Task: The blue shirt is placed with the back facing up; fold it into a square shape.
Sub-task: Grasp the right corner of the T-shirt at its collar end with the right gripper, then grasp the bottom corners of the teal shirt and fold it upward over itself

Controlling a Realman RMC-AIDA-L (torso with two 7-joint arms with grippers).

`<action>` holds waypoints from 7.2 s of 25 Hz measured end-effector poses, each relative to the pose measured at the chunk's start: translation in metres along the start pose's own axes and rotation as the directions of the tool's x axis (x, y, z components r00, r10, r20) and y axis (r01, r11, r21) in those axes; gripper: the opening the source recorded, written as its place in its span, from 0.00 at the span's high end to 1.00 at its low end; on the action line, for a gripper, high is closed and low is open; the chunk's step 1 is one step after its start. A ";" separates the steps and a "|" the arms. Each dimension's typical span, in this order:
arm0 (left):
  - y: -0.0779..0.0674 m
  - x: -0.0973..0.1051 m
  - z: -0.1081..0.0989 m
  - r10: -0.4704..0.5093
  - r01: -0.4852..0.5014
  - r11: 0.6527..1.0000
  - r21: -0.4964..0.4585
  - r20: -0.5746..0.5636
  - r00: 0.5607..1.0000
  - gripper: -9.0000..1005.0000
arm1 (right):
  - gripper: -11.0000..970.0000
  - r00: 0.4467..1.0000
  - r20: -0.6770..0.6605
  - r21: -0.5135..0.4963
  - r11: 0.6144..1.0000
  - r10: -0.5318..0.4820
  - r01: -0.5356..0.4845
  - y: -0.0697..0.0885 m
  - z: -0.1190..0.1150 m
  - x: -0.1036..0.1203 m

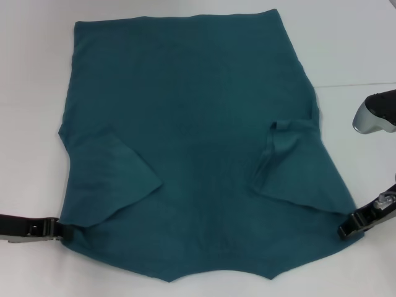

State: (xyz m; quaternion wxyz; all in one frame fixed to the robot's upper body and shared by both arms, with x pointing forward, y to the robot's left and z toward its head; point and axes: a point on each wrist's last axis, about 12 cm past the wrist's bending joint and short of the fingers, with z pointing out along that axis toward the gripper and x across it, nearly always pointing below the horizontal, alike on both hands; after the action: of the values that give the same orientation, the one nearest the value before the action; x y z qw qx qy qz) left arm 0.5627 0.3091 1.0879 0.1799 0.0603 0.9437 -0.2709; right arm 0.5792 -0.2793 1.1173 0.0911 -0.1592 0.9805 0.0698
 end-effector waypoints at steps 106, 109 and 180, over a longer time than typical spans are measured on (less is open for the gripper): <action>0.014 -0.047 -0.039 -0.159 0.026 0.949 0.314 0.408 0.899 0.97 | 0.93 0.802 0.597 -0.153 0.985 0.024 0.085 -0.023 -0.056 -0.071; 0.009 -0.052 -0.031 -0.123 -0.009 0.954 0.300 0.417 0.900 0.97 | 0.93 0.787 0.616 -0.137 0.989 0.038 0.060 -0.020 -0.047 -0.075; -0.013 -0.093 0.042 0.195 -0.071 0.962 -0.264 0.480 0.855 0.83 | 0.60 0.736 0.676 0.034 0.996 0.035 -0.078 -0.022 0.005 -0.090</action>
State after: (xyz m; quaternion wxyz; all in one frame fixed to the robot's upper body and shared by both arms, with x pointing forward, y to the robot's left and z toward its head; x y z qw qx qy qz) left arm 0.6595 0.2738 1.0960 0.4434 0.0315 0.8832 -0.1498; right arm 0.6708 -0.2724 1.1280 0.4426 -0.0905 0.8870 0.0959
